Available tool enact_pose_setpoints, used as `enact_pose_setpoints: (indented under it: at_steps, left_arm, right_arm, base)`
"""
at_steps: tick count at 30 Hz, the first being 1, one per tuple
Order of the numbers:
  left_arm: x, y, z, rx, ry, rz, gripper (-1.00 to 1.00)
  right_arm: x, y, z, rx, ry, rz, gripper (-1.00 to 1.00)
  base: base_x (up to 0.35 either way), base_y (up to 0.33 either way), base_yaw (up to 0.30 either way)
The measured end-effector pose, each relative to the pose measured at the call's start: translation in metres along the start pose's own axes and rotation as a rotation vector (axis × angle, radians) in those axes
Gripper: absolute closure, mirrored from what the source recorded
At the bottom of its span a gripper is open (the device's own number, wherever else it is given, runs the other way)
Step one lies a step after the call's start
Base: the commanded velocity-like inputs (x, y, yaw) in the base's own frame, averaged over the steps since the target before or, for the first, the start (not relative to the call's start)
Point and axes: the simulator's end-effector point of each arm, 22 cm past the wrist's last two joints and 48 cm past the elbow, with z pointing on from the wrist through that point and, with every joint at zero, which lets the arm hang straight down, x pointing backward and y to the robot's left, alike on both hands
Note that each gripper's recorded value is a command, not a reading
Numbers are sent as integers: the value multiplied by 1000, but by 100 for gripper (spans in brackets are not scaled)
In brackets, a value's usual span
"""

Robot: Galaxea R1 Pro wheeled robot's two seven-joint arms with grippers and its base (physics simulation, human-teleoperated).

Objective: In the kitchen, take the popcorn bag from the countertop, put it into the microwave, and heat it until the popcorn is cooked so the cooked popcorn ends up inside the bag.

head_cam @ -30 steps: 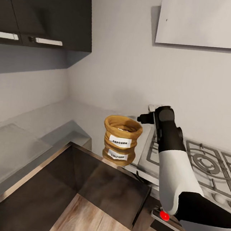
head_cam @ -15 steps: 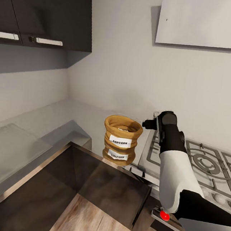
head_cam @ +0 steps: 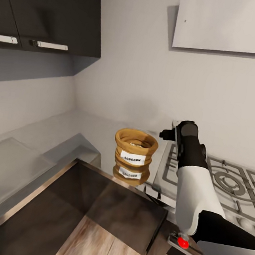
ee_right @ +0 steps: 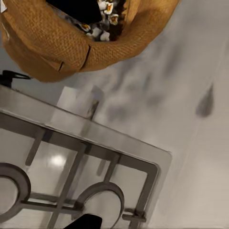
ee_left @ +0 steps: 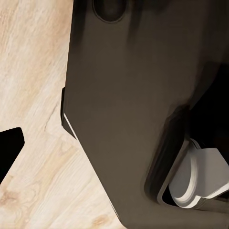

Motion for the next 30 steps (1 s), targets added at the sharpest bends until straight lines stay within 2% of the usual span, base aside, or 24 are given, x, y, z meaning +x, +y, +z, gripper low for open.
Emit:
enact_pose_setpoints:
  at_steps: [8,13,18,25,30]
  left_arm:
    - [0,0,0,0,0,-1,-100]
    - [0,-1,0,1,1,-3,-100]
    - [0,-1,0,1,1,-3,-100]
    - [0,-1,0,1,1,-3,-100]
    - [0,-1,0,1,1,-3,-100]
  right_arm:
    - [1,1,1,-3,4,0,-100]
    - [15,13,8,-51,11,9,-100]
    - [25,5,8,-19,27,10,-100]
    - [17,1,1,-12,-1,16,-100]
    - [9,3,-5,-32,-26,23,-100]
  base:
    - [94,0,0]
    - [0,0,0]
    - [0,0,0]
    - [0,0,0]
    - [0,0,0]
